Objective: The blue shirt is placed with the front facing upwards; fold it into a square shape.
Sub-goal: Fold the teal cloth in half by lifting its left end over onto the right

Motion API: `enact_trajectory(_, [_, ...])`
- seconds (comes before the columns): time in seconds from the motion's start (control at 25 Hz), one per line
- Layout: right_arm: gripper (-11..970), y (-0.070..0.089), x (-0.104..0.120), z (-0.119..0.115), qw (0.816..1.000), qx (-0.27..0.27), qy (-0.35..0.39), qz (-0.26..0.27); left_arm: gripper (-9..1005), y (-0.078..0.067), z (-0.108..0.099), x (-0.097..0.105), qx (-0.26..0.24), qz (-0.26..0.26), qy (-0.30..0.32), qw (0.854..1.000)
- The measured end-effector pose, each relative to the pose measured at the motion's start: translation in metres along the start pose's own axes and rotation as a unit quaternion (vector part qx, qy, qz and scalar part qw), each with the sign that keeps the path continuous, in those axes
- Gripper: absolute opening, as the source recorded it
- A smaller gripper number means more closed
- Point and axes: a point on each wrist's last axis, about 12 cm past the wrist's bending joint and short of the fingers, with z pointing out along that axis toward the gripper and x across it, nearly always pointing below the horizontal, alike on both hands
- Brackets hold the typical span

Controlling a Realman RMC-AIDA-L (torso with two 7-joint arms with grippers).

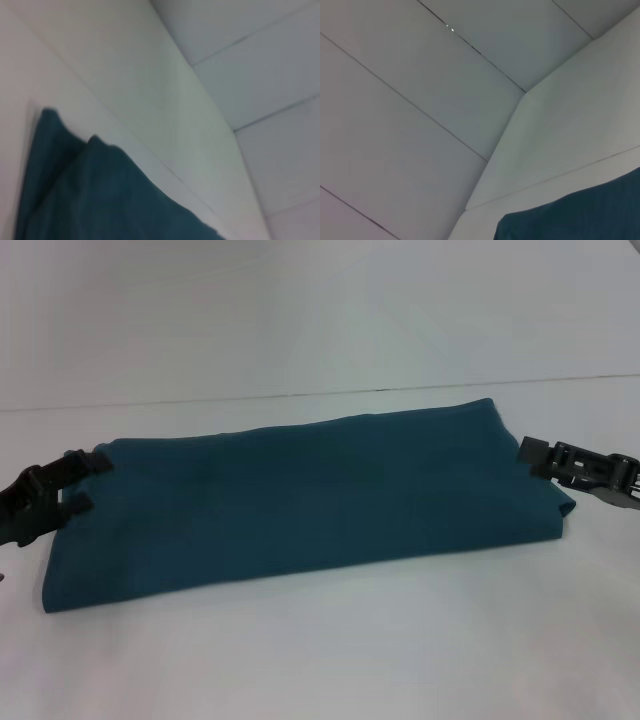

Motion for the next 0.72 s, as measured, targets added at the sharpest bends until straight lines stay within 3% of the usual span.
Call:
enact_trajectory(0.2, [905, 0.0, -0.002, 0.003, 1.0, 0.002, 0.001, -0.009, 818, 0.004, 0.009, -0.001, -0.029, 0.082, -0.018, 0.996])
enact_trajectory(0.52, [901, 0.0, -0.002, 0.006, 1.0, 0.0, -0.001, -0.006, 794, 0.018, 0.03, 0.01, -0.11, 0.097, -0.052, 0.988])
enact_trajectory(0.72, [899, -0.003, 0.001, 0.005, 1.0, 0.001, -0.005, 0.007, 790, 0.021, 0.033, 0.012, -0.129, 0.104, -0.049, 0.985])
